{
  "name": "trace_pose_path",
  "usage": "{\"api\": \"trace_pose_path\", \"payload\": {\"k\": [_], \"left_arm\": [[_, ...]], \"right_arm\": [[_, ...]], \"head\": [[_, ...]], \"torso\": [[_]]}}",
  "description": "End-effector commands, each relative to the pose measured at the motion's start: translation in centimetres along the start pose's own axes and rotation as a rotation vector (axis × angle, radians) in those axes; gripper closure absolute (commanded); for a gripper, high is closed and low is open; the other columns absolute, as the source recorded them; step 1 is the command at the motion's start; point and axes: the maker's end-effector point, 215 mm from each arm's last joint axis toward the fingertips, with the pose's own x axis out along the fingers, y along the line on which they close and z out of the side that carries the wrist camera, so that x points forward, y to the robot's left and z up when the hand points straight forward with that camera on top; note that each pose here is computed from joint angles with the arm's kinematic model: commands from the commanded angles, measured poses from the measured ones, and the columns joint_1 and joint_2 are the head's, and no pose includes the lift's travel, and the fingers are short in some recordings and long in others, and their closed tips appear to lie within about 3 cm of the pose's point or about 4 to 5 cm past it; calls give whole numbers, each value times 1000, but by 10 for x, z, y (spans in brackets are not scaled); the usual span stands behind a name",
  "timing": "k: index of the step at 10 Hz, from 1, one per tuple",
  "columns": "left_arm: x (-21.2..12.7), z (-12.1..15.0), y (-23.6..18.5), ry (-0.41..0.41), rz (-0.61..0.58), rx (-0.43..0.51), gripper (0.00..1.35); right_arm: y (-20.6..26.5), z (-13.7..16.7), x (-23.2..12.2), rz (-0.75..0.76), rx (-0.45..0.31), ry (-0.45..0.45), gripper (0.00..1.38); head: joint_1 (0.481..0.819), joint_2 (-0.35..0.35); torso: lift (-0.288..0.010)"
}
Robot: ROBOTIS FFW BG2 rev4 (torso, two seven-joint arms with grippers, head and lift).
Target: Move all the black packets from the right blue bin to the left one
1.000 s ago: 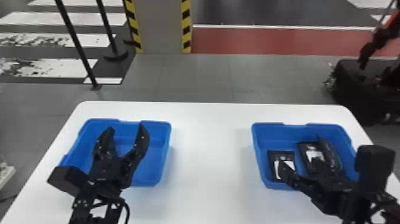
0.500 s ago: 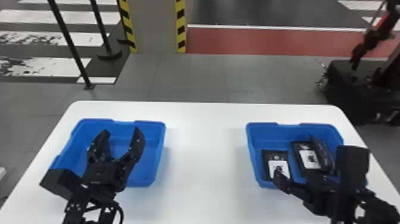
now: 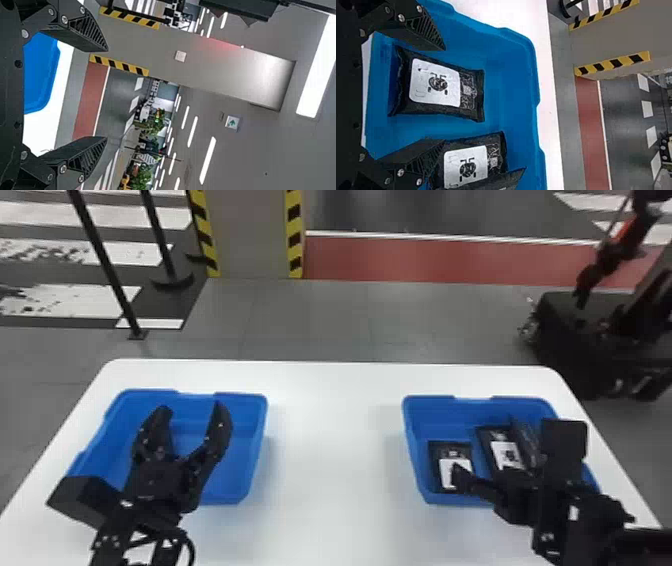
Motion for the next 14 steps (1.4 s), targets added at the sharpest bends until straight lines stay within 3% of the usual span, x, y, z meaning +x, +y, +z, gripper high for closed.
{"api": "trace_pose_path", "payload": {"k": [1, 11, 12, 13, 14], "left_arm": [[-1, -1, 0, 2, 0, 2, 252], [2, 8, -2, -20, -9, 19, 252], [2, 9, -2, -22, -8, 20, 252], [1, 8, 0, -20, -5, 21, 252], [-2, 8, 2, -21, 0, 22, 252]], "right_arm": [[-6, 0, 13, -8, 10, 22, 222], [12, -23, 27, 30, 60, 149, 239], [14, -29, 27, 33, 65, 171, 501], [18, -34, 28, 47, 78, 184, 884], [23, -38, 27, 66, 92, 192, 907]], "head": [[695, -35], [695, -16], [695, -17], [695, -16], [695, -11]], "torso": [[-110], [-110], [-110], [-110], [-110]]}}
